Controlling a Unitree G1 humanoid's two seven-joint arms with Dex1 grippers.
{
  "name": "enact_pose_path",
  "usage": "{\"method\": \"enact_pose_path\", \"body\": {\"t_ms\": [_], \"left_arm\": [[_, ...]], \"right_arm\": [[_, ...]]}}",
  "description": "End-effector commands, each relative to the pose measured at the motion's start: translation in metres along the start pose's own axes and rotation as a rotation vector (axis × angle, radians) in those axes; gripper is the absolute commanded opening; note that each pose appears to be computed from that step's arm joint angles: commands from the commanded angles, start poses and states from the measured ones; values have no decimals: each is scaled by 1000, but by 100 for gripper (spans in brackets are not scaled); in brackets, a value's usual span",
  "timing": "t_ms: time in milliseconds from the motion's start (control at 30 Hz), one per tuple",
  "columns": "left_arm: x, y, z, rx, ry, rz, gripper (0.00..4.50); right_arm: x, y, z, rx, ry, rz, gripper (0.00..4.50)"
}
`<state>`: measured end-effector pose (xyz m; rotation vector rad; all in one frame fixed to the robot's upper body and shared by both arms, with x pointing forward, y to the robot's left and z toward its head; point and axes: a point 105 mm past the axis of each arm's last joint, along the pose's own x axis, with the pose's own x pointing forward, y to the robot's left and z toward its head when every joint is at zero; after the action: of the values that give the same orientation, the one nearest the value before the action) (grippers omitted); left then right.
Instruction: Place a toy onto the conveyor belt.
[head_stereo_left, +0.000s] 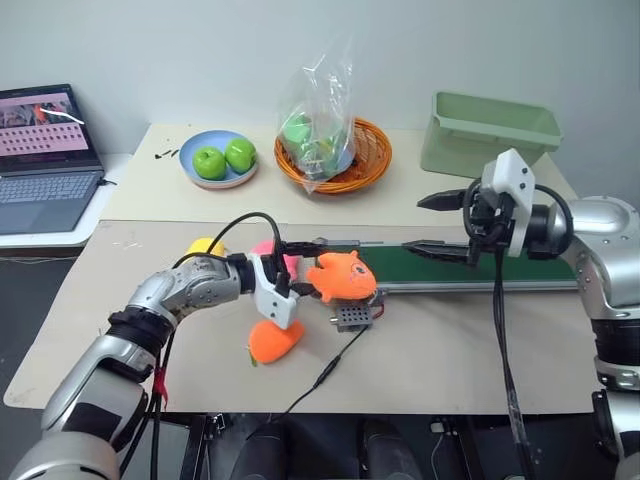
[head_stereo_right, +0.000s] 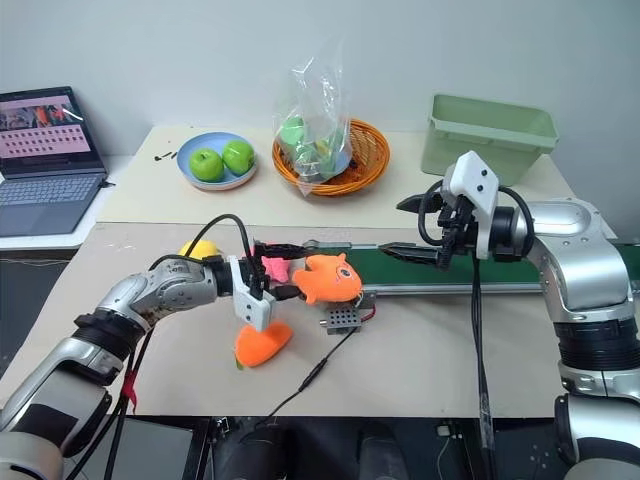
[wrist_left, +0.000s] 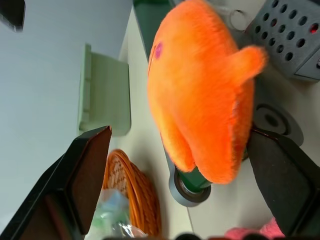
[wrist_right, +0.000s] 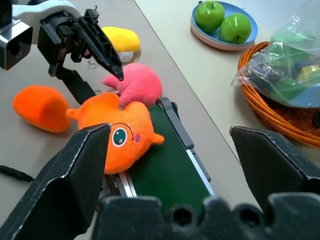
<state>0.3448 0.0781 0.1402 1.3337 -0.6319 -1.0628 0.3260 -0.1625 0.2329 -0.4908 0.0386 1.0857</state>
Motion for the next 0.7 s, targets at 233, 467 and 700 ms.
{"method": "enact_pose_path", "body": {"t_ms": [233,467,700], "left_arm": [[-14,49,-16,-310,67,223,445],[-28,67,-18,-609,68,312,445],[-53,60,1,-1129,-54,212,445]], "right_arm": [[-7,-3,10,-43,-17,-25,450],[-6,-3,11,-44,-17,-21,450],[-13,0,13,-39,-7,16,450]]}}
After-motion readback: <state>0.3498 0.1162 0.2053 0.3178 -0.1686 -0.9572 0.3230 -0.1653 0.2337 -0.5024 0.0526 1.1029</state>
